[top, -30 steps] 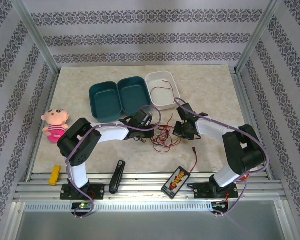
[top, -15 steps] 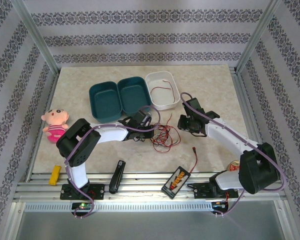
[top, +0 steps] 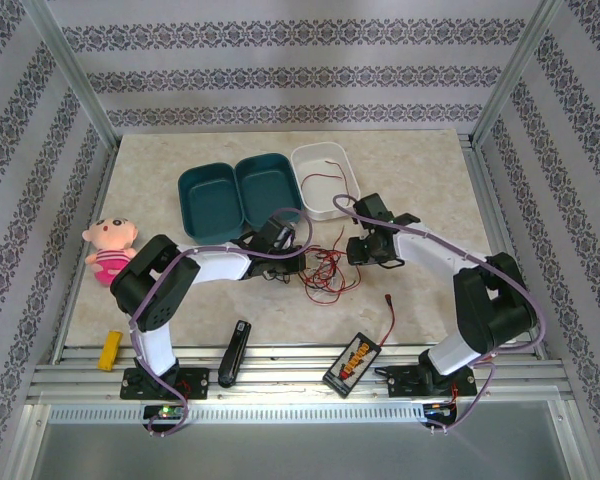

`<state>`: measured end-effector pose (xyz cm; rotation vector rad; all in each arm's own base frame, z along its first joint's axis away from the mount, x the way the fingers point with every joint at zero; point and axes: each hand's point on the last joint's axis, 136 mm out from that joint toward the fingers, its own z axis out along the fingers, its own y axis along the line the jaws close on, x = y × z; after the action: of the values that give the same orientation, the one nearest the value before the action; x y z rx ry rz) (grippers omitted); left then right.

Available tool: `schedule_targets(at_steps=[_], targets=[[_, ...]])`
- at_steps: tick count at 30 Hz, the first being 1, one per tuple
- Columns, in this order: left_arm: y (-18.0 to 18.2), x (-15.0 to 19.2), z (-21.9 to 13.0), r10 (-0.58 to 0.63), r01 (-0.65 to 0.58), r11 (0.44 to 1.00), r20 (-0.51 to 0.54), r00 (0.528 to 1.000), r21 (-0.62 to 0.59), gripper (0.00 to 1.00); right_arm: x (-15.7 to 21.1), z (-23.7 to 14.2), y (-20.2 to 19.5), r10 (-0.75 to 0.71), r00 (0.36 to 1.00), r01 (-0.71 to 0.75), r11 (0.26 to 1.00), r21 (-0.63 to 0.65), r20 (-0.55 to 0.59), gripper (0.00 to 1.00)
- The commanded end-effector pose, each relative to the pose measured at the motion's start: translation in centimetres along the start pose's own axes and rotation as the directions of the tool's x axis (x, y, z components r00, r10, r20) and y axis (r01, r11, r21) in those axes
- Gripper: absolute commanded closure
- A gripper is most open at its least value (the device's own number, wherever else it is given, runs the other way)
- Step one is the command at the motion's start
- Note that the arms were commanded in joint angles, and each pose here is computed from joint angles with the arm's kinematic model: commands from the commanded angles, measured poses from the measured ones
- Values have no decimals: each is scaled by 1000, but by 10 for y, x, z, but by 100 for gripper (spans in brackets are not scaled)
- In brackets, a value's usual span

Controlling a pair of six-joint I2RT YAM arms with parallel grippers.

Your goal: Untangle the cables

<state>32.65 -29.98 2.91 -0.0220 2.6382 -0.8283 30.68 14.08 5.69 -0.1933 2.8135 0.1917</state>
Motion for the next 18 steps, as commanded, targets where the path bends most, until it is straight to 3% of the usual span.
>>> schedule_targets(at_steps=[1,8,18], targets=[[5,0,7,-43,44,999,-6,999,15,100,-6,3,7,-104,995,103,995,12,6,60],[7,1,7,-46,46,999,-8,999,6,100,4,26,17,-141,989,141,990,7,-41,61],[11,5,7,-53,53,999,-17,998,-3,100,-5,40,3,-118,991,124,987,106,-65,57]])
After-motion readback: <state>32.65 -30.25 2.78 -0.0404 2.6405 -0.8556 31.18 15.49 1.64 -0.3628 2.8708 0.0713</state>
